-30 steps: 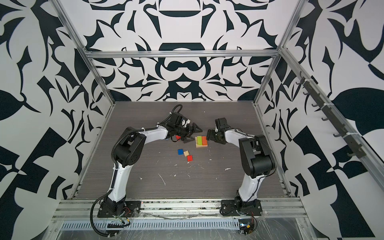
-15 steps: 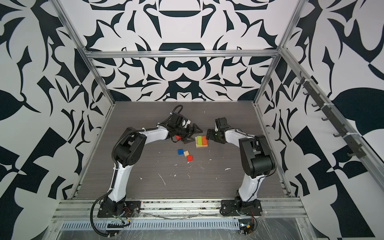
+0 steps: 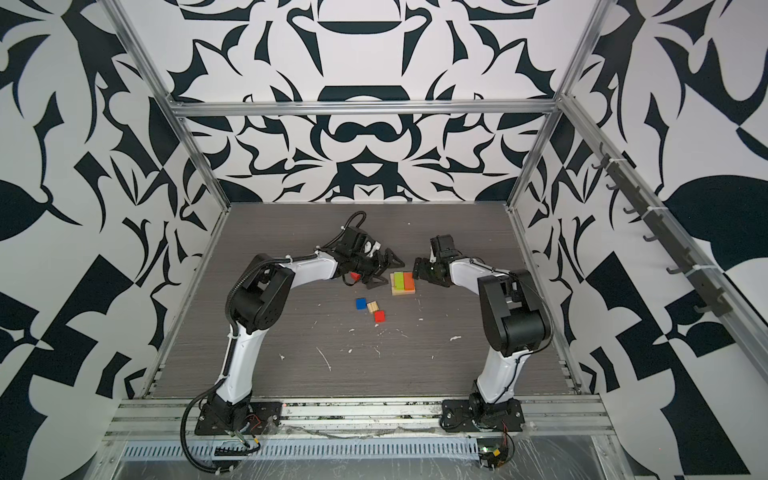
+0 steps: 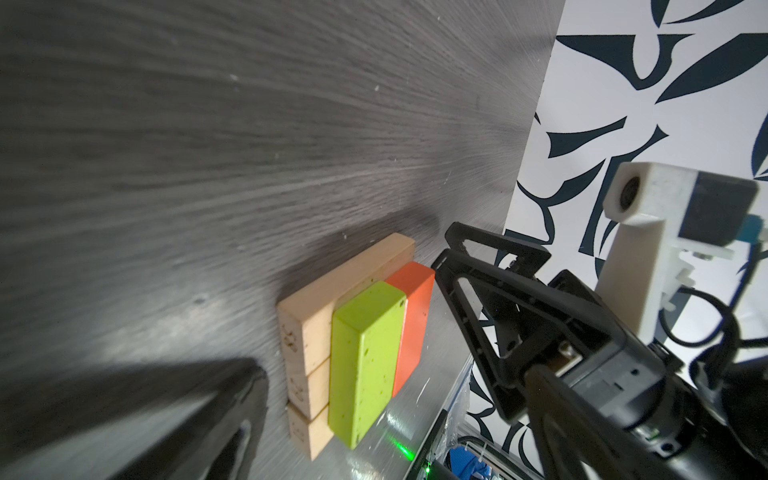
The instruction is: Build the wood block tower
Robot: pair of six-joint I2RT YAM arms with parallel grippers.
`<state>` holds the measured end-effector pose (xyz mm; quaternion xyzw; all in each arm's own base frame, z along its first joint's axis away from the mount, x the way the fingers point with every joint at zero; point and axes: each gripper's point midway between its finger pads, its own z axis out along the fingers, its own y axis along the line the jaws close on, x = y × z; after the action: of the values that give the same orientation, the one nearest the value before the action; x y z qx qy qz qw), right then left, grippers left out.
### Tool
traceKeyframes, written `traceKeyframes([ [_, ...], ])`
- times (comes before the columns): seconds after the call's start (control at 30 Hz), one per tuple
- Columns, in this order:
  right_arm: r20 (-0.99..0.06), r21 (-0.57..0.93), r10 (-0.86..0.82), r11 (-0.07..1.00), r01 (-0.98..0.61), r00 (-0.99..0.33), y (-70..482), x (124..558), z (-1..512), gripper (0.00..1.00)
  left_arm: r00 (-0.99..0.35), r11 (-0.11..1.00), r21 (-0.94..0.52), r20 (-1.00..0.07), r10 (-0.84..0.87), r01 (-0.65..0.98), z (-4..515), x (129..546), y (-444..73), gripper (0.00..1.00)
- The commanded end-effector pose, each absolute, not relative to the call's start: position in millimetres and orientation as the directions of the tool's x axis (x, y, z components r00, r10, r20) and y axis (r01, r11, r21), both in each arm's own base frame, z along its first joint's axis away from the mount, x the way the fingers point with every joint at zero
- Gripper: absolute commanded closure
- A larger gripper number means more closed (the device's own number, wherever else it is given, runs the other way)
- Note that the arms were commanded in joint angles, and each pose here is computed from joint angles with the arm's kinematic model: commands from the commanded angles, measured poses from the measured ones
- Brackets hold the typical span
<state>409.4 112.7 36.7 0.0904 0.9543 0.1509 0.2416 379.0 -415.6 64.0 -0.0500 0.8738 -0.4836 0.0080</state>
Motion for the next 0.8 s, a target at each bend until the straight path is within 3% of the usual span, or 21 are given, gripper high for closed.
traceKeyframes([
  [0.0,-0.472,0.316,0.246,0.944,0.098,-0.846,109,411,52,0.18,-0.994,0.546,-0.833,0.045,-0.096,-0.09,56,379,-417,0.01],
  [0.77,-0.452,0.359,0.223,0.932,0.053,-0.864,120,407,48,0.19,-0.995,0.527,-0.846,0.039,-0.09,-0.081,59,381,-424,0.01],
])
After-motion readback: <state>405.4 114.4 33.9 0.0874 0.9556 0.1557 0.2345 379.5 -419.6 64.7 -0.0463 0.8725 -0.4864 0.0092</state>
